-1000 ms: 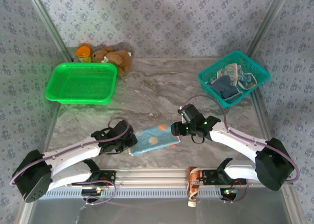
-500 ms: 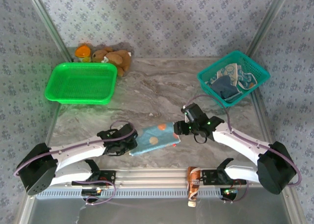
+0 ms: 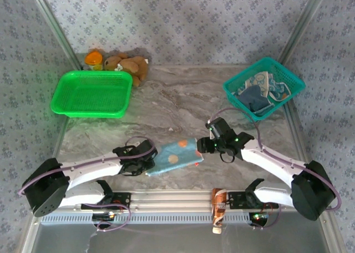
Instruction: Fold and stack the towels
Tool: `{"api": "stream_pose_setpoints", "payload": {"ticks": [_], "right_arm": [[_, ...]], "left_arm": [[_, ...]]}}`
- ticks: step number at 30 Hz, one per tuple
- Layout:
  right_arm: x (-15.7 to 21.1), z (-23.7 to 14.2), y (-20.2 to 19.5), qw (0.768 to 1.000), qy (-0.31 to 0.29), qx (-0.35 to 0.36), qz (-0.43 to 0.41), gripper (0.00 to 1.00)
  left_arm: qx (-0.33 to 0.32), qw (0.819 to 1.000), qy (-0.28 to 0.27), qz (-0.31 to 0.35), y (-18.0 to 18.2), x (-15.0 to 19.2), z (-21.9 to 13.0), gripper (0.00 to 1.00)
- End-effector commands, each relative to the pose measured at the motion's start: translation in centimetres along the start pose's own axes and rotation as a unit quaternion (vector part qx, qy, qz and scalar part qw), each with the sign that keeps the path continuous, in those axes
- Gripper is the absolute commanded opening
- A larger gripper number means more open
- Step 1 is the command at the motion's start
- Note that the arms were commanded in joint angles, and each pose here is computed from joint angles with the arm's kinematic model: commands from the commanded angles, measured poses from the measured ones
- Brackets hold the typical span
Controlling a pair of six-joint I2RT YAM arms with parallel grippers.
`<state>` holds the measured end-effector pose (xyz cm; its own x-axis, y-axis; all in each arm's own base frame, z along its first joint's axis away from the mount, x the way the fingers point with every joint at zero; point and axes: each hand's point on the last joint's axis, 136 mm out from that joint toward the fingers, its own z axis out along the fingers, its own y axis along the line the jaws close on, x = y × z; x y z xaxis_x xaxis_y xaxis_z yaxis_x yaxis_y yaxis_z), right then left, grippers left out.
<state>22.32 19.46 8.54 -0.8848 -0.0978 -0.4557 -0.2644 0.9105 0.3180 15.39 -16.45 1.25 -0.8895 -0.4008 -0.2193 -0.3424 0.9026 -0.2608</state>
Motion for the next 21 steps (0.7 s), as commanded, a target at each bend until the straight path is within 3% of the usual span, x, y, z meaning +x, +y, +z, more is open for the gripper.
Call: {"api": "stream_pose_setpoints", "payload": {"ticks": [1, 4, 6, 9, 13, 14, 16, 21], "right_arm": [[0.8, -0.3, -0.7, 1.0, 0.007, 0.008, 0.008, 0.61], [0.8, -0.5, -0.9, 1.0, 0.006, 0.006, 0.02, 0.61], [0.6, -0.7, -1.0, 1.0, 0.001, 0.004, 0.025, 0.62], [0.2, -1.1, -1.0, 1.0, -0.007, 0.002, 0.03, 0.63], [-0.5, -1.6, -1.1, 0.999, -0.018, 0.001, 0.034, 0.69], [-0.7, -1.8, -1.0, 0.999, -0.021, 0.0, 0.035, 0.84], [-1.2, -1.9, -0.9, 0.999, -0.027, -0.004, 0.037, 1.0], [-2.3, -2.3, -0.9, 0.999, -0.038, -0.004, 0.038, 1.0]], "left_arm": [[-0.003, 1.0, 0.018, -0.006, -0.1, 1.0, 1.5, 0.33], [-0.025, 1.0, 0.019, 0.003, 0.7, 1.1, 2.0, 0.22], [-0.036, 0.999, 0.019, 0.011, 1.1, 1.1, 2.1, 0.07], [-0.052, 0.998, 0.01, 0.024, 1.7, 0.7, 1.4, 0.0], [-0.066, 0.996, -0.007, 0.053, 1.9, -0.6, -1.0, 0.0], [-0.068, 0.996, -0.011, 0.059, 1.8, -1.0, -1.8, 0.0], [-0.082, 0.994, -0.013, 0.069, 2.2, -1.8, -3.4, 0.0], [-0.077, 0.992, -0.029, 0.097, 1.6, -4.3, -7.5, 0.0]]}}
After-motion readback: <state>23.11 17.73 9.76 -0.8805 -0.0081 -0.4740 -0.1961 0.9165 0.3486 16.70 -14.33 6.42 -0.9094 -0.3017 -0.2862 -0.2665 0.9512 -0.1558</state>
